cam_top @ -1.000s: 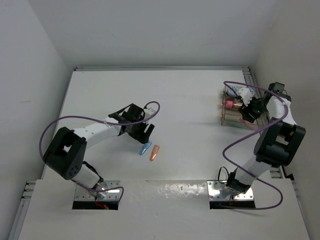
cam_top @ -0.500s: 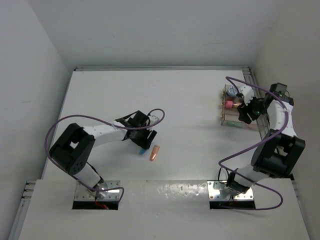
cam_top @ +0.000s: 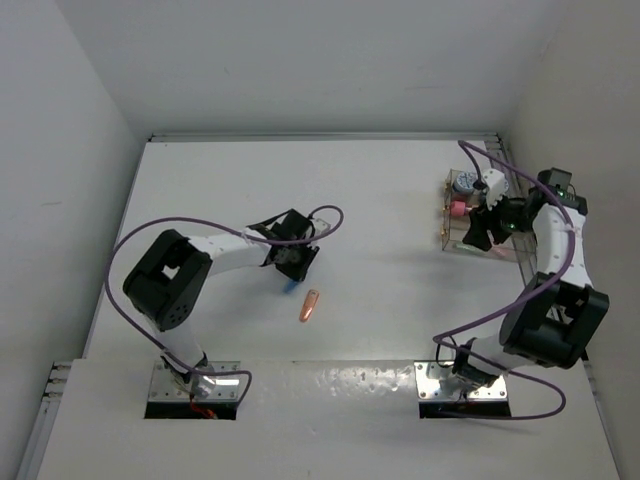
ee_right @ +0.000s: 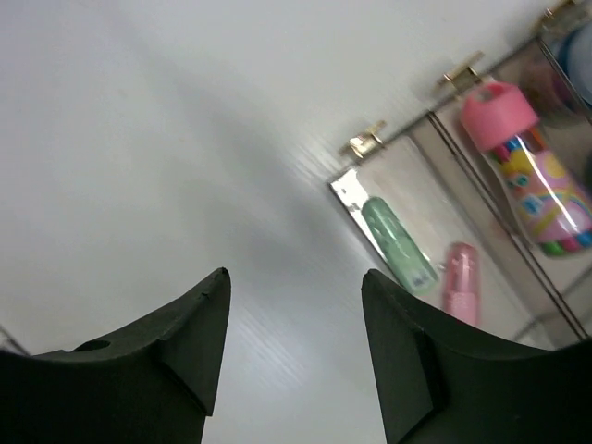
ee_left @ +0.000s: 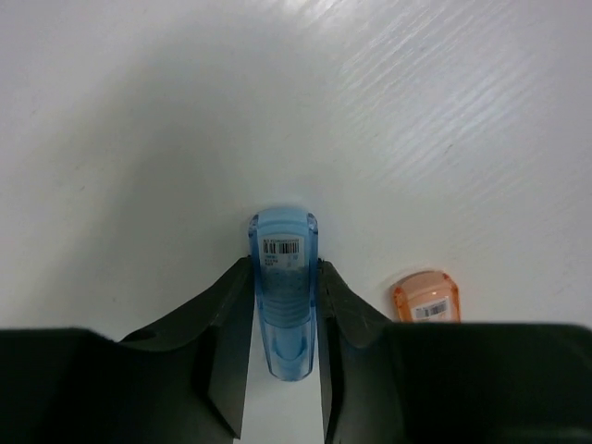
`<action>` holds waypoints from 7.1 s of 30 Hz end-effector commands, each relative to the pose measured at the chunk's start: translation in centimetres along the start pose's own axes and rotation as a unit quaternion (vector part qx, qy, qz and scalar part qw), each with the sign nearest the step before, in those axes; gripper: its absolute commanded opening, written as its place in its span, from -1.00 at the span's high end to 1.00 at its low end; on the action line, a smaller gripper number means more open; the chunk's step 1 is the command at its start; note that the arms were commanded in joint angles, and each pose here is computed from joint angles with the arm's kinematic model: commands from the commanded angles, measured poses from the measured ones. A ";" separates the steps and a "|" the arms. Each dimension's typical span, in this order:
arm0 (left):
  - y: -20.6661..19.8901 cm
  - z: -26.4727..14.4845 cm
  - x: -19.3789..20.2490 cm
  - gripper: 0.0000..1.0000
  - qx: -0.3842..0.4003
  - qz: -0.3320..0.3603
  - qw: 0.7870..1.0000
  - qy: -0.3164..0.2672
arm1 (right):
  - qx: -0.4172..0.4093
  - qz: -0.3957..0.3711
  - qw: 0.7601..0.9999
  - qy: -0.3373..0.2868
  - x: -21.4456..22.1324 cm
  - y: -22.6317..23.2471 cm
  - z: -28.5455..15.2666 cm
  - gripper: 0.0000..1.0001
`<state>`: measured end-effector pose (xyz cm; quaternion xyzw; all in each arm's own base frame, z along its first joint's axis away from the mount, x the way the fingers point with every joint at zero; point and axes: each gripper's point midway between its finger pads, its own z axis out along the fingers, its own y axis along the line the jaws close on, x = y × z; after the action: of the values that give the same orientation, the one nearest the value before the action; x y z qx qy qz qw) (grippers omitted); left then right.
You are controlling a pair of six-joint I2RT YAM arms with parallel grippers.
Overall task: Sort the stationery into containers
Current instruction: Pick up the stationery from the center of the board, then place the stationery in the storage box, then pick up the stationery from the center of the board, then place the stationery in the storage box.
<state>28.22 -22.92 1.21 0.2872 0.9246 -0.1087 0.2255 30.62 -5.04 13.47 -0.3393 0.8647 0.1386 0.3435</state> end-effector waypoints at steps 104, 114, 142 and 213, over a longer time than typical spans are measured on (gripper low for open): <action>-3.1 -6.7 -2.9 -1.00 0.188 -0.053 0.980 -0.039 | -0.014 -0.465 0.884 0.040 3.3 -4.6 5.0 -0.03; 1.9 -9.2 -6.3 -0.96 0.228 -0.142 0.957 -0.112 | -0.145 -0.483 0.859 -0.091 -3.0 13.2 5.6 0.04; 14.8 -14.7 -2.6 -1.00 0.165 -0.266 0.935 -0.168 | -0.379 -0.645 0.661 -0.054 -6.7 36.2 21.6 0.02; 12.9 -14.6 -13.3 -1.00 0.041 -0.038 0.975 -0.216 | -0.022 -0.307 0.944 0.118 3.2 -6.8 3.8 0.92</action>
<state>39.35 -14.37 18.43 0.2260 0.8635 -0.2413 0.3808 35.94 -9.94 9.26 -0.5899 0.7641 -0.0013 0.2612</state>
